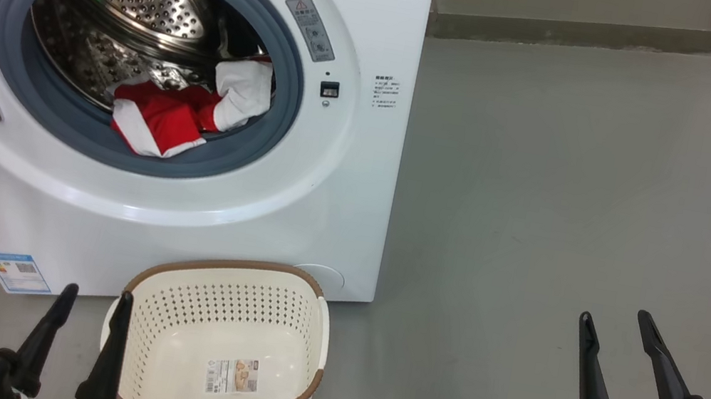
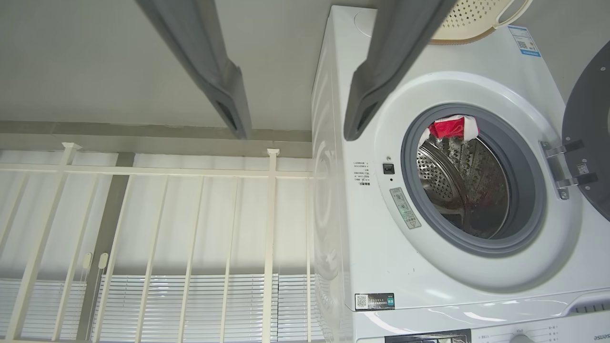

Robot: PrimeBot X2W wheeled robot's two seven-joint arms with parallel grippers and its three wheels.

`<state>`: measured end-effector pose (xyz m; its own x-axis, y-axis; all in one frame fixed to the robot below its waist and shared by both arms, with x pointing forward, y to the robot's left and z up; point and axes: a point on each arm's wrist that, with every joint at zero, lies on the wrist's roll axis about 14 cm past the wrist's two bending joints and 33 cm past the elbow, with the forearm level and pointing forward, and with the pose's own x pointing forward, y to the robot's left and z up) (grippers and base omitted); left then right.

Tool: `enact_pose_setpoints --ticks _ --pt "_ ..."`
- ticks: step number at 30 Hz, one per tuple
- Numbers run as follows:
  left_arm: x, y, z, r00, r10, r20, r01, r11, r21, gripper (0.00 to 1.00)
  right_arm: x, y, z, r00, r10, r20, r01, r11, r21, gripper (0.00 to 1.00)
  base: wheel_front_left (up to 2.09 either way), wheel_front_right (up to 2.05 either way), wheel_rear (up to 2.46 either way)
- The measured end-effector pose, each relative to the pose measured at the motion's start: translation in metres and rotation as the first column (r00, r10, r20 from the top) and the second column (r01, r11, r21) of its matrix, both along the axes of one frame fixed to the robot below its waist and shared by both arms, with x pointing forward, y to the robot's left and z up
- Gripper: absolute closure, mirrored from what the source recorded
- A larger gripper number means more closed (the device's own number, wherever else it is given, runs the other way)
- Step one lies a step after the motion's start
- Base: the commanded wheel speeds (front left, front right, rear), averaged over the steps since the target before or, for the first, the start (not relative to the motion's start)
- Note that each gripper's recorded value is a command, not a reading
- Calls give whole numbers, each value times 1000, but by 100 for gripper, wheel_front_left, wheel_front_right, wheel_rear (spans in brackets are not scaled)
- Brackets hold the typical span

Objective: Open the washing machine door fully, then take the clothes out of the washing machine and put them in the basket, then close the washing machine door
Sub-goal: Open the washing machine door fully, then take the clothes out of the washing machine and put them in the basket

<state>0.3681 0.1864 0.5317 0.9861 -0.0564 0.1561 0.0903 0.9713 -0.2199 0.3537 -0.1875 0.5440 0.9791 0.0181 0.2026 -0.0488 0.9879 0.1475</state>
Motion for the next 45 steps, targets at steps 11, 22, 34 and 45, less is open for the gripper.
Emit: enact_pose_setpoints --ticks 11,22,34,45 --pt "-3 5 -5 1000 16 -13 -16 1000 2 0 -5 -3 -5 1000 -11 -13 11 1000 4 0 0 0 0" --pt "-4 13 -26 995 57 -78 -56 998 17 0 -3 -2 -9 1000 -7 -27 7 1000 3 0 12 -12 0" --pt "-1 14 -23 995 69 -68 -68 998 13 0 -1 -1 -13 999 -4 -40 4 1000 2 0 140 -140 0" --pt "-2 15 -17 996 71 -49 -70 997 19 0 0 3 -13 999 6 -41 -6 1000 3 0 91 -91 0"
